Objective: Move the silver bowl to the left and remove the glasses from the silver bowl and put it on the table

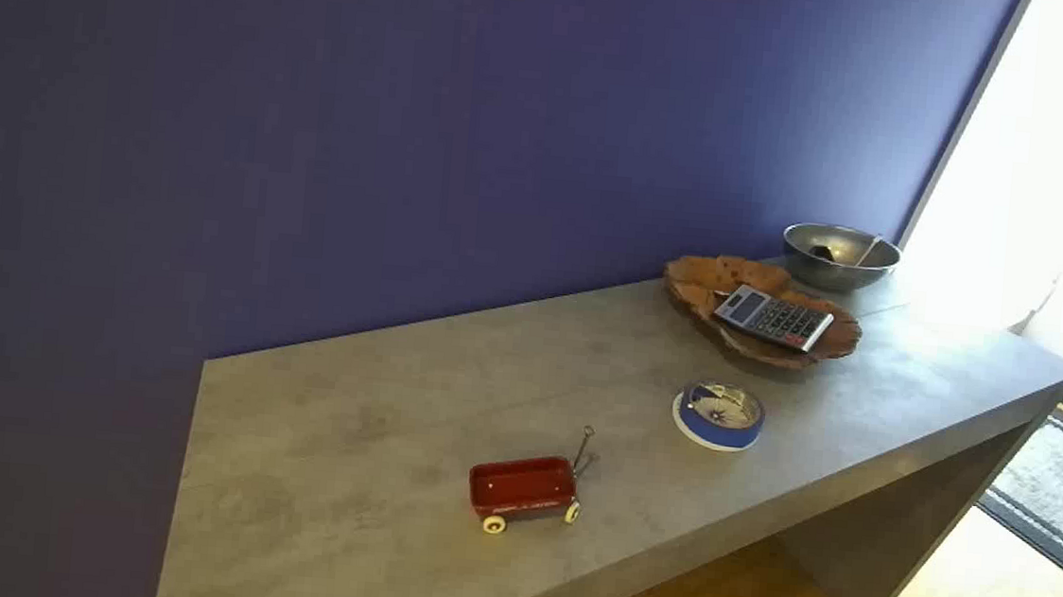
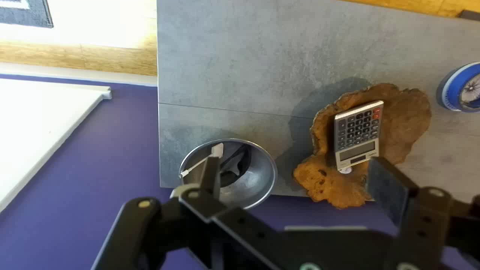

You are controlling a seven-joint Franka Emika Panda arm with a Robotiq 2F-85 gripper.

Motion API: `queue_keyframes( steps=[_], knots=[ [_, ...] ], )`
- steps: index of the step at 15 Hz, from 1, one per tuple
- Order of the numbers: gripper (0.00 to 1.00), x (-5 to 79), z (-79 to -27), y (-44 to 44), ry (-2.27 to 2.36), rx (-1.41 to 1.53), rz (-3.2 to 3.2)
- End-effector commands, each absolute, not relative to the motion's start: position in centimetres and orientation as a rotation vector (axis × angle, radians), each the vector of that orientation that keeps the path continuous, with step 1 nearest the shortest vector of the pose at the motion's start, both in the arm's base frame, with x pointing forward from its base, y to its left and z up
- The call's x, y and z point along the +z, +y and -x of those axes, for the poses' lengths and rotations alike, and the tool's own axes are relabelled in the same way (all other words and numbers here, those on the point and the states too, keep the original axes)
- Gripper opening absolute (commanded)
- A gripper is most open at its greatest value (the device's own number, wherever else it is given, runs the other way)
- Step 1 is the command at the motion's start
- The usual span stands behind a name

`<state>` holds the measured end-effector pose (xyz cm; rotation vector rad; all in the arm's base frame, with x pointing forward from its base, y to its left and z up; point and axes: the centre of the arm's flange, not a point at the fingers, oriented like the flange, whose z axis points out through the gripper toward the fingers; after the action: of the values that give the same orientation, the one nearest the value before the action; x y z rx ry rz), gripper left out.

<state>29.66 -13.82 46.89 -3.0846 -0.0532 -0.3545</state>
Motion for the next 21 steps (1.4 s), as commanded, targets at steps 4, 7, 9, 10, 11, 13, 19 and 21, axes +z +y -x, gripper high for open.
queue_keyframes(
  steps=[4, 7, 9, 10, 11, 13, 19, 21],
  knots=[
    [1.00, 46.9, -29.7, -13.8, -0.053, -0.354, 3.085],
    [1.00, 46.9, -29.7, -13.8, -0.053, -0.354, 3.085],
    [1.00, 46.1, -32.2, -13.5, -0.054, -0.335, 3.092],
    [1.00, 45.4, -33.4, -13.5, 0.012, -0.338, 3.106],
    [1.00, 44.5, -34.7, -13.7, 0.096, -0.346, 3.086],
    [1.00, 41.5, -37.2, -14.3, 0.285, -0.358, 3.079],
    [1.00, 29.4, -41.6, -15.5, 0.710, -0.165, 3.030],
    [1.00, 31.0, -38.3, -14.8, 0.654, -0.180, 3.053]
  ],
)
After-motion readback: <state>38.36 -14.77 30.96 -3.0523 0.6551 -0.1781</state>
